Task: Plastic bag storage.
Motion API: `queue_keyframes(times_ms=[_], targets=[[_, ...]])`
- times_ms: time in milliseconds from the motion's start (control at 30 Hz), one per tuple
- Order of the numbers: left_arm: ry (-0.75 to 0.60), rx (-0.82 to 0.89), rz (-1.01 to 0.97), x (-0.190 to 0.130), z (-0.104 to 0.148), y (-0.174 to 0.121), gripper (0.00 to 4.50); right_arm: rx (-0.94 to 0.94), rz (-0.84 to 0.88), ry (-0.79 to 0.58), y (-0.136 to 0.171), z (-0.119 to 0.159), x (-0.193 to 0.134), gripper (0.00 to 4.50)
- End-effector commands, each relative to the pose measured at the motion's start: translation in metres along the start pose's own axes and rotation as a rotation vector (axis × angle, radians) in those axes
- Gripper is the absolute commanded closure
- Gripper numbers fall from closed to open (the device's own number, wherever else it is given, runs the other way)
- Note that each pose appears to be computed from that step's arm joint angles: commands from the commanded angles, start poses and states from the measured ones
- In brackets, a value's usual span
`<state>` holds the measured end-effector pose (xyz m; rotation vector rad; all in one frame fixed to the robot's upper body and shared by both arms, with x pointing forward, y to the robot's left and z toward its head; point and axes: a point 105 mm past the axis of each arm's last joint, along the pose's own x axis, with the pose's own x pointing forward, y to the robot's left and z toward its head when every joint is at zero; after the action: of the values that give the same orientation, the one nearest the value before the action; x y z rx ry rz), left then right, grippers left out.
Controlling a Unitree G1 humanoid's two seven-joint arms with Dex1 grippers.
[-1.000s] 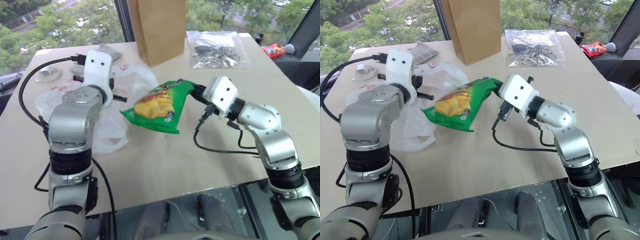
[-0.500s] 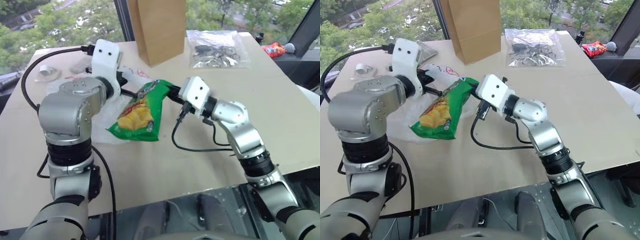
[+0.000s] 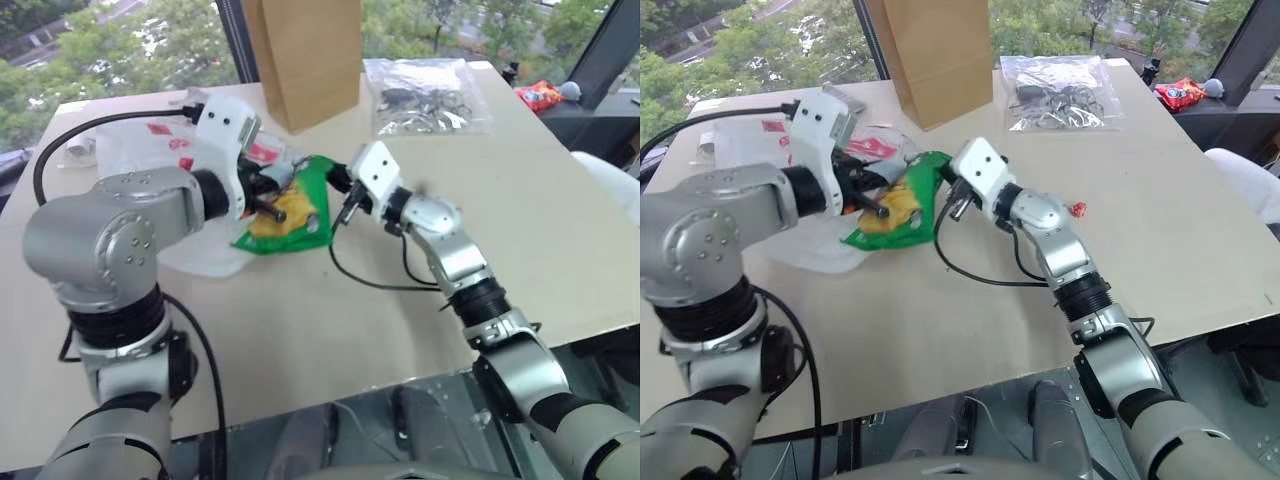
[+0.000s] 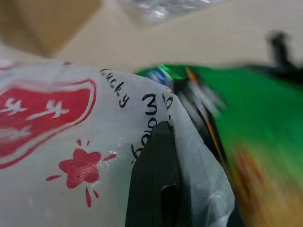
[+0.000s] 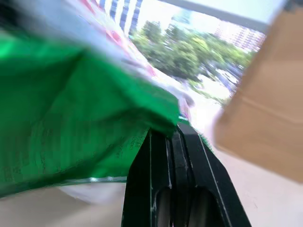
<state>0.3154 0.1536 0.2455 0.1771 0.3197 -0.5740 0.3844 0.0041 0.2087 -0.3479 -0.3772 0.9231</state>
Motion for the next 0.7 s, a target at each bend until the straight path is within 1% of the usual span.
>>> queue_keyframes(times_ms=[33, 133, 200, 300, 400, 533, 600, 700], targets=[[-0.021, 0.007, -0.047, -0.011, 0.006, 0.0, 4.5, -0.065, -0.055, -0.068, -0.023, 0.021, -0.003, 4.46], [-0.022, 0.041, -0.041, -0.013, 0.012, 0.006, 4.5, -0.086, -0.061, -0.064, -0.032, 0.021, -0.01, 4.46], [-0.04, 0.018, -0.014, -0.013, 0.019, 0.016, 4.5, -0.096, -0.068, -0.065, -0.035, 0.022, -0.013, 4.46], [-0.064, -0.065, -0.045, -0.012, 0.028, 0.021, 4.5, -0.111, -0.097, -0.057, -0.04, 0.022, -0.015, 4.46], [-0.103, -0.199, -0.13, -0.006, 0.036, 0.019, 4.5, -0.13, -0.114, -0.047, -0.036, 0.021, -0.011, 4.46], [-0.104, -0.305, -0.226, 0.001, 0.029, 0.013, 4.5, -0.081, -0.143, -0.046, -0.025, 0.018, -0.003, 4.46], [-0.127, -0.371, -0.239, 0.001, 0.028, 0.016, 4.5, -0.076, -0.144, -0.049, -0.02, 0.02, -0.001, 4.46], [-0.182, -0.466, -0.262, 0.001, 0.036, 0.02, 4.5, -0.101, -0.166, -0.023, -0.02, 0.018, -0.003, 4.46]])
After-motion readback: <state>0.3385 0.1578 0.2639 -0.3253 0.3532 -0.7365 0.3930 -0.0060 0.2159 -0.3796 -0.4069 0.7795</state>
